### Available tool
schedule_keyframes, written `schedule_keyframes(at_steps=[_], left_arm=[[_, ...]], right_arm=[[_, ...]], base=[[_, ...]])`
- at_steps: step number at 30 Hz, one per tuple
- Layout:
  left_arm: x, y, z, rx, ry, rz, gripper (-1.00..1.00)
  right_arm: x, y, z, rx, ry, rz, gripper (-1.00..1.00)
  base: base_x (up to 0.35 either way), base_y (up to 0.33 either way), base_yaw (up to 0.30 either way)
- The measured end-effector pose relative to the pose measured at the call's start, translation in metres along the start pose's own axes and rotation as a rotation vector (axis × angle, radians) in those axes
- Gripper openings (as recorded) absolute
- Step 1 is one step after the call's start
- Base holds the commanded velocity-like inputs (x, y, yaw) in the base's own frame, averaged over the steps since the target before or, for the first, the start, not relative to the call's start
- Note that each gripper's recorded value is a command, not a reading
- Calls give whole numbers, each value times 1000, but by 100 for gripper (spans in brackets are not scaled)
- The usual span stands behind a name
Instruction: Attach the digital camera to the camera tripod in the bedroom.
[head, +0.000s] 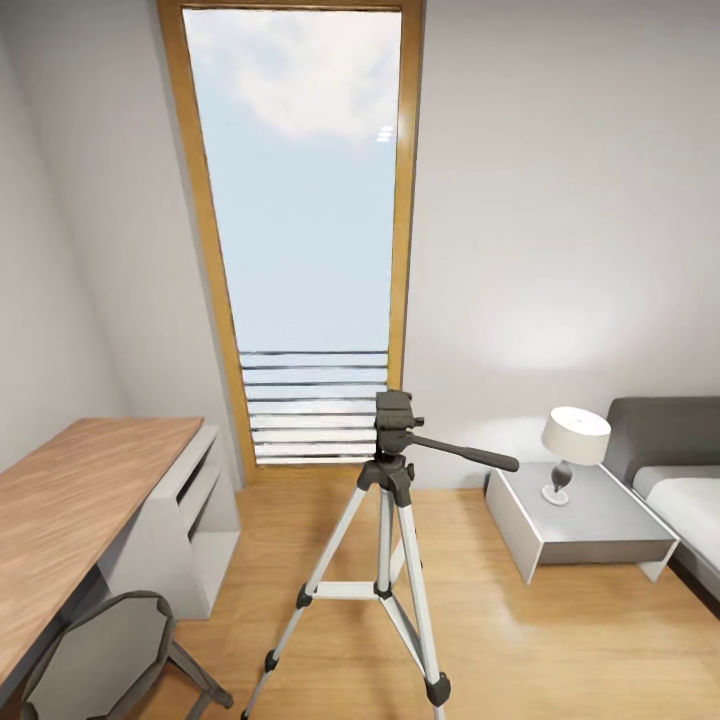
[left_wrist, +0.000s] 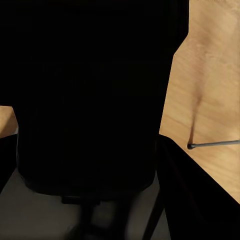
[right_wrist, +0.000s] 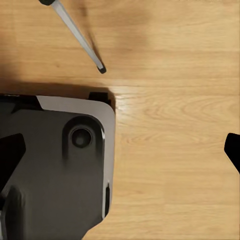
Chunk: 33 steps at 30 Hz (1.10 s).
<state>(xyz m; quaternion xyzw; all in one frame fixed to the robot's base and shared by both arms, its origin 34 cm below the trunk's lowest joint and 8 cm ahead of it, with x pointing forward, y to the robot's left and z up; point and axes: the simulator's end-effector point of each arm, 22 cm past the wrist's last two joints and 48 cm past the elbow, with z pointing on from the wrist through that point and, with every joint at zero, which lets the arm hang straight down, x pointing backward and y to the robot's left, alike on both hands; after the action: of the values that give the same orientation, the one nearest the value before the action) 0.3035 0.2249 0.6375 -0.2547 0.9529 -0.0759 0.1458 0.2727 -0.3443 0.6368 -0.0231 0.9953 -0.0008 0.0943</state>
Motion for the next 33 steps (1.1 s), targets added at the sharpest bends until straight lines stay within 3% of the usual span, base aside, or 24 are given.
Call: schedule_keyframes(at_steps=[33], left_arm=[[17, 11, 3, -26, 43, -2, -100]], right_arm=[[19, -4, 4, 4, 49, -1, 100]], base=[[0, 0, 0]])
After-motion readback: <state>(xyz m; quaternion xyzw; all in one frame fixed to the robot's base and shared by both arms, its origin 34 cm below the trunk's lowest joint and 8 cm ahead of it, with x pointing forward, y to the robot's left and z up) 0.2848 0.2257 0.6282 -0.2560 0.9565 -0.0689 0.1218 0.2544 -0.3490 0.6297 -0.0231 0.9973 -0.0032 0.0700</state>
